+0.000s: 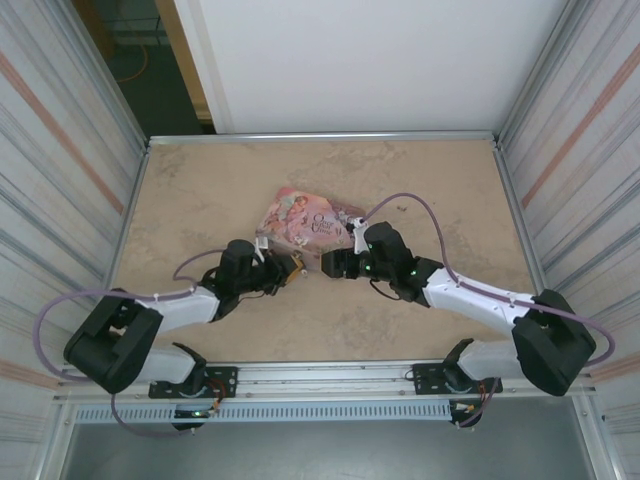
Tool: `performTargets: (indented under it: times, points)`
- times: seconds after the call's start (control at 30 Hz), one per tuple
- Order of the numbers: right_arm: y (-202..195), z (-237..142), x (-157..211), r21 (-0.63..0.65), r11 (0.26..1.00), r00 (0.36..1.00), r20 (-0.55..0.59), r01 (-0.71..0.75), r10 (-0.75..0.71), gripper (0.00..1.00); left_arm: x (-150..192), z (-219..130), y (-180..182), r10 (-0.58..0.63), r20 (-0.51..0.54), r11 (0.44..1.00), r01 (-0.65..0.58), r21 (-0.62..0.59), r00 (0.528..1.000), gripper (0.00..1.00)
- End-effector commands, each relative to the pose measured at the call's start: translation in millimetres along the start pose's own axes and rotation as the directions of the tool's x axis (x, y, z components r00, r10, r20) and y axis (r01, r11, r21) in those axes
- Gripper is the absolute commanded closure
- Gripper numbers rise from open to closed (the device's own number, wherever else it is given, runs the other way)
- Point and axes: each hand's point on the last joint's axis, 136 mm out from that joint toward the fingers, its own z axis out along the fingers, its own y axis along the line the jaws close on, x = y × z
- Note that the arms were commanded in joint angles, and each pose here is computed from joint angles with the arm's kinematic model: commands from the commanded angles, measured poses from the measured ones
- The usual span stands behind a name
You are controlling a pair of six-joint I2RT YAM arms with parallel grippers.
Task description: Unlock the padlock with the key
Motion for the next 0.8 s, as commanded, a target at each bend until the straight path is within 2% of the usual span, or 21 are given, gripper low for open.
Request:
performTargets:
  times: [0.0,0.07,0.17,0.2,0.4,0.57,0.7,0.77]
  points:
    - [3,-10,-16,-0.010,0.999,0.997,0.065,0.035,-0.034,0.30,0,-8,-20,0.025,0.026,0.999,-0.026,0.035,0.999,0.99]
    - [5,-13,-20,-0.030,0.999,0.996,0.083,0.037,-0.035,0.23,3,-10,-26,0.036,0.020,0.999,-0.037,0.035,0.999,0.99]
    - [9,-19,-26,-0.050,0.997,0.992,0.116,0.054,-0.048,0.02,7,-13,-34,0.050,0.012,0.998,-0.050,0.038,0.999,0.99]
    - [10,-23,-29,-0.056,0.996,0.990,0.130,0.063,-0.056,0.01,8,-14,-36,0.051,0.013,0.998,-0.052,0.040,0.999,0.99]
    - [9,-48,-41,-0.046,0.991,0.972,0.207,0.123,-0.111,0.01,8,-18,-37,0.034,0.027,0.999,-0.035,0.036,0.999,1.00]
    - [2,-71,-49,0.014,0.981,0.948,0.254,0.194,-0.191,0.01,14,-18,-39,0.017,0.009,0.999,-0.017,0.035,1.000,1.00]
    - [7,-84,-49,0.045,0.945,0.908,0.266,0.324,-0.324,0.01,18,-16,-36,-0.009,0.002,1.000,0.009,0.017,1.000,1.00]
    - [12,-88,-44,0.049,0.901,0.864,0.266,0.431,-0.428,0.01,20,-16,-36,-0.026,0.002,1.000,0.026,0.016,1.000,1.00]
